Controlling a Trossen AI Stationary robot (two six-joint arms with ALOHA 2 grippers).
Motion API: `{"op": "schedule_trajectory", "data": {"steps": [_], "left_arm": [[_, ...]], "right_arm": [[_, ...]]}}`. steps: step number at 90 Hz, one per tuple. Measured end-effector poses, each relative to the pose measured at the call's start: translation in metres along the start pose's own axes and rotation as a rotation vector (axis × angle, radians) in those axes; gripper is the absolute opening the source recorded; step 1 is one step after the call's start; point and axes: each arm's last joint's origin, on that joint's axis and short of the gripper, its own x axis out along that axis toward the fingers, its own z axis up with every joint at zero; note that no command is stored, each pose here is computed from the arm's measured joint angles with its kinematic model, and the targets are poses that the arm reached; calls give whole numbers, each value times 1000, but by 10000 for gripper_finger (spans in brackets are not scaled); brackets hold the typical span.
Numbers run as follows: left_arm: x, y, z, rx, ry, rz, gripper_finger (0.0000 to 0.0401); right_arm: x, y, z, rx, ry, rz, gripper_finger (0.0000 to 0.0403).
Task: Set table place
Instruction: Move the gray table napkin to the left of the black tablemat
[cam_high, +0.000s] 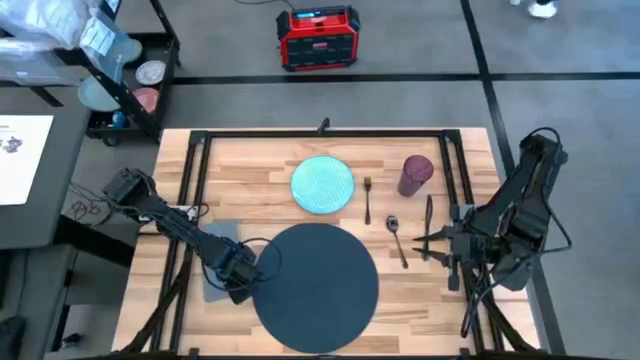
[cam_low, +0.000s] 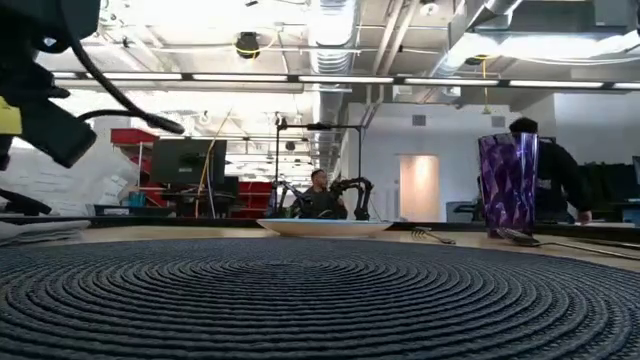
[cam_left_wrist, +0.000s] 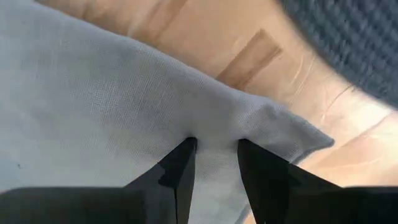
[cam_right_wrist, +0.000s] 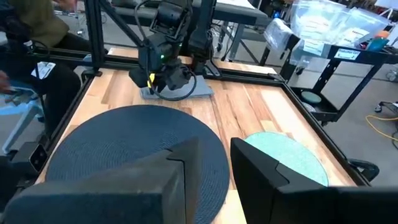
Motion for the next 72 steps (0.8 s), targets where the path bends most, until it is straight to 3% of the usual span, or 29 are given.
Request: {"op": "schedule_trajectory", "data": {"steps": [28, 49, 72], "left_arm": [[-4, 1, -4, 59, 99, 20, 106], [-39, 4, -4, 74, -175, 135, 107], [-26, 34, 12, 7, -112, 246, 107]], "right_arm": [[0, 0, 0, -2, 1, -1, 77], [0, 0, 0, -3, 2, -1, 77], [0, 0, 0, -2, 2, -1, 77]]}}
